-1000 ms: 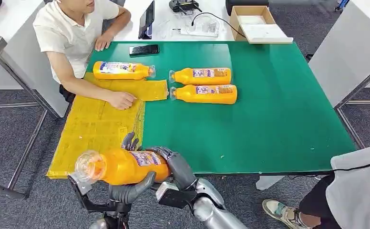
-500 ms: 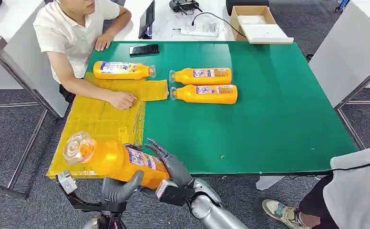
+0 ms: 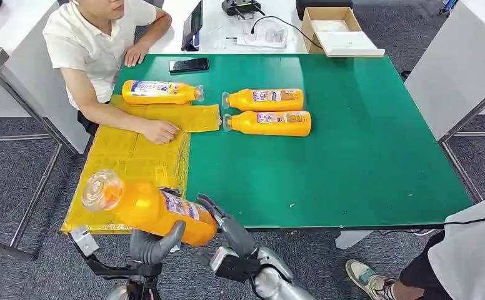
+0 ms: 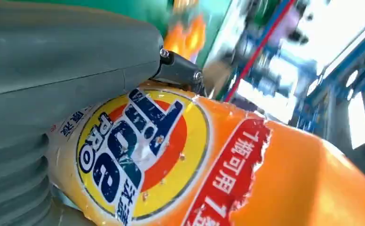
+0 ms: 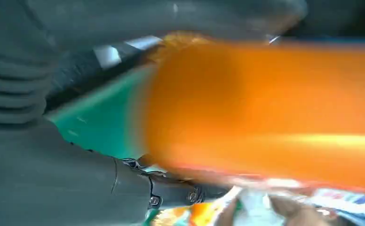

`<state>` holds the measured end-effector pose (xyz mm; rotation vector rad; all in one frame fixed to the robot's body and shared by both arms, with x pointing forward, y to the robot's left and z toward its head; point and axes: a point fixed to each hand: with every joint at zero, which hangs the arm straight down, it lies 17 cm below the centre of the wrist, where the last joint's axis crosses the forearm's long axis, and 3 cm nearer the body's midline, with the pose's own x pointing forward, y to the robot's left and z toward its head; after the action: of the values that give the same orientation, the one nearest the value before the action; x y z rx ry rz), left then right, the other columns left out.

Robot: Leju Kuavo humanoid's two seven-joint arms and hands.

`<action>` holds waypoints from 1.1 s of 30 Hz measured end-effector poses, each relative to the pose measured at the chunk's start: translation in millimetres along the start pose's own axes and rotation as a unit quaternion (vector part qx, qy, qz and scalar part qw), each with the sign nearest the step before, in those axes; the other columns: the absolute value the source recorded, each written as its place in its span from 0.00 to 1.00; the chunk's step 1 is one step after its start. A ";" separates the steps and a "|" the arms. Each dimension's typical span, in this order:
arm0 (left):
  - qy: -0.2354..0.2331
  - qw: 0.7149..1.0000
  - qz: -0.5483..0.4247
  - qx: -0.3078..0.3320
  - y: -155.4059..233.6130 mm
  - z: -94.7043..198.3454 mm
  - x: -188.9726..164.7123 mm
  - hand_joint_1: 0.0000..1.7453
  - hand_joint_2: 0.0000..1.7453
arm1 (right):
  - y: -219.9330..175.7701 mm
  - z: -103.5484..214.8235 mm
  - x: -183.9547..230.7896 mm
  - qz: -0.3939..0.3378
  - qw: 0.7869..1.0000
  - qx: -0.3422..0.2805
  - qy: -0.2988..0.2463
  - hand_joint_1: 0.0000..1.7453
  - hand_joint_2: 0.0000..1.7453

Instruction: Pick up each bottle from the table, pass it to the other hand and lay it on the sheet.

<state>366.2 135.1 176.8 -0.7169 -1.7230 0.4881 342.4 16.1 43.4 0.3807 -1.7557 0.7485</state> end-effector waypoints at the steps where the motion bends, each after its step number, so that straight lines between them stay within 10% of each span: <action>1: -0.006 0.999 -0.033 0.019 13.2 -1.3 3.2 1.00 1.00 | -4.4 10.6 -7.1 0.001 1.000 -0.016 0.008 0.00 0.00; 6: -0.045 0.945 -0.302 0.118 82.1 1.4 27.8 1.00 1.00 | -66.5 52.6 -13.4 0.029 0.987 -0.155 0.017 0.00 0.00; 15: -0.055 0.857 -0.485 0.166 152.1 -14.9 61.5 1.00 1.00 | -204.6 100.2 49.5 0.102 0.913 -0.392 -0.039 0.00 0.00; 19: -0.061 0.822 -0.539 0.174 165.0 -23.0 71.7 1.00 1.00 | -221.9 111.0 62.6 0.104 0.898 -0.424 -0.050 0.00 0.00; 26: -0.024 0.635 -0.767 0.088 174.2 -85.7 41.3 1.00 1.00 | -228.5 99.2 72.9 0.075 0.894 -0.436 -0.069 0.00 0.00; 33: 0.099 0.570 -0.815 0.018 197.6 -125.7 -23.3 1.00 1.00 | -212.9 65.4 74.6 0.039 0.907 -0.412 -0.080 0.00 0.00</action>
<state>533.0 257.4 64.3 0.9701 -1.4237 -0.8509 398.4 -176.8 165.1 -0.2128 -2.0723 -0.0241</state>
